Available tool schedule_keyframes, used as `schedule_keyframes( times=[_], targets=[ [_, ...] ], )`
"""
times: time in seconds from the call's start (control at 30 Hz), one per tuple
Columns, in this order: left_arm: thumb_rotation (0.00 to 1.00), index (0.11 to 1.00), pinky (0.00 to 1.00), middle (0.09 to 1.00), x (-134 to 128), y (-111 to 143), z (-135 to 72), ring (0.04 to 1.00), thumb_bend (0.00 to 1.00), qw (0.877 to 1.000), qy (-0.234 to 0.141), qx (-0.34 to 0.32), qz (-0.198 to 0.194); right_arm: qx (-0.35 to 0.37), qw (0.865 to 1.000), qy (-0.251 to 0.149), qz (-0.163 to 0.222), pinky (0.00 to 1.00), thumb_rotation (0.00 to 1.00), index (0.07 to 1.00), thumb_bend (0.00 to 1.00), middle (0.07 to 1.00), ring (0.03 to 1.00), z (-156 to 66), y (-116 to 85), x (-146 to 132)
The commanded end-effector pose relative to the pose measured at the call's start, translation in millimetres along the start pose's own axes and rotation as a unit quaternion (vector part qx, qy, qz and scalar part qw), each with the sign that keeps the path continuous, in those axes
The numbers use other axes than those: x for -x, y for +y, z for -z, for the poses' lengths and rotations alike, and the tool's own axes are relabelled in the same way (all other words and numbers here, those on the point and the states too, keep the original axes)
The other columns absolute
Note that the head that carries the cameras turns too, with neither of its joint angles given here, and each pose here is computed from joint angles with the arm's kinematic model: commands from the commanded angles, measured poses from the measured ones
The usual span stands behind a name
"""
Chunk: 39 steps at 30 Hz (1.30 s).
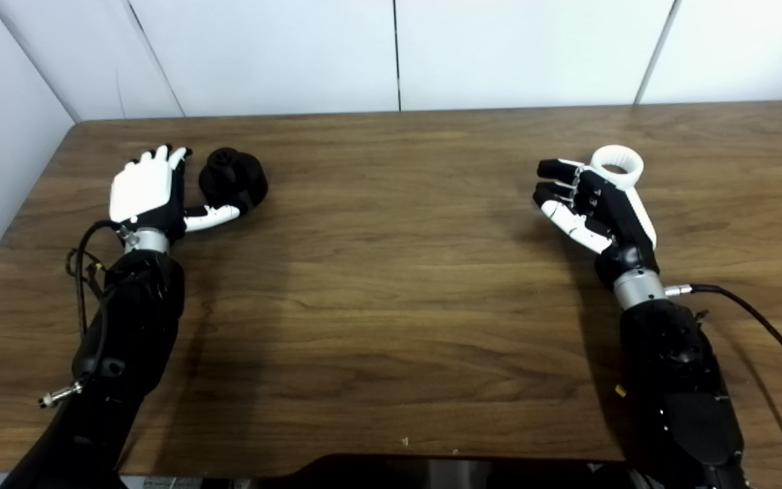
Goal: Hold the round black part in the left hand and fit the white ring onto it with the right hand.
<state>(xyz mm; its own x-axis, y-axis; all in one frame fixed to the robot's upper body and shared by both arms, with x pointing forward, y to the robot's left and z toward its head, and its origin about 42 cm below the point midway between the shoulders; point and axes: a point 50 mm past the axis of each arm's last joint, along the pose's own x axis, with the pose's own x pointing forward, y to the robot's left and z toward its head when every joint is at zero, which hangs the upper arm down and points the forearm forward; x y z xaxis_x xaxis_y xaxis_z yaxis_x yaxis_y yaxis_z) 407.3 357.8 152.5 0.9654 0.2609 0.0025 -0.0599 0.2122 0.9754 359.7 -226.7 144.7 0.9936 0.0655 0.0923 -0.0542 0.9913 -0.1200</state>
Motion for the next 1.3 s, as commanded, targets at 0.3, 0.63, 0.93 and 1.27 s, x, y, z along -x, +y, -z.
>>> schedule_keyframes(
  times=[0.3, 0.63, 0.93, 1.27],
  targets=[
    [0.65, 0.924, 1.00, 1.000, -23.9, 29.3, -11.6, 1.000, 1.00, 0.999, -0.011, 0.002, -0.043, 0.002, 0.998, -0.060, -0.005, 0.69, 0.29, 0.708, 0.54, 0.761, 0.733, -27.6, -1.9, -13.2],
    [0.63, 0.901, 1.00, 1.000, -30.2, 24.6, -14.5, 1.000, 1.00, 0.998, -0.007, 0.055, -0.036, 0.004, 0.998, -0.060, -0.003, 0.68, 0.29, 0.704, 0.55, 0.757, 0.726, -27.5, -1.7, -12.2],
    [0.52, 0.856, 1.00, 1.000, -32.1, 15.3, -17.3, 1.000, 1.00, 0.992, -0.008, 0.117, -0.035, 0.011, 0.998, -0.061, 0.000, 0.68, 0.29, 0.701, 0.54, 0.755, 0.726, -28.6, -3.3, -10.9],
    [0.47, 0.828, 1.00, 1.000, -30.7, 5.5, -21.3, 1.000, 1.00, 0.989, -0.014, 0.141, -0.033, 0.016, 0.998, -0.064, -0.002, 0.68, 0.32, 0.704, 0.56, 0.756, 0.732, -30.1, -6.1, -9.4]
  ],
)
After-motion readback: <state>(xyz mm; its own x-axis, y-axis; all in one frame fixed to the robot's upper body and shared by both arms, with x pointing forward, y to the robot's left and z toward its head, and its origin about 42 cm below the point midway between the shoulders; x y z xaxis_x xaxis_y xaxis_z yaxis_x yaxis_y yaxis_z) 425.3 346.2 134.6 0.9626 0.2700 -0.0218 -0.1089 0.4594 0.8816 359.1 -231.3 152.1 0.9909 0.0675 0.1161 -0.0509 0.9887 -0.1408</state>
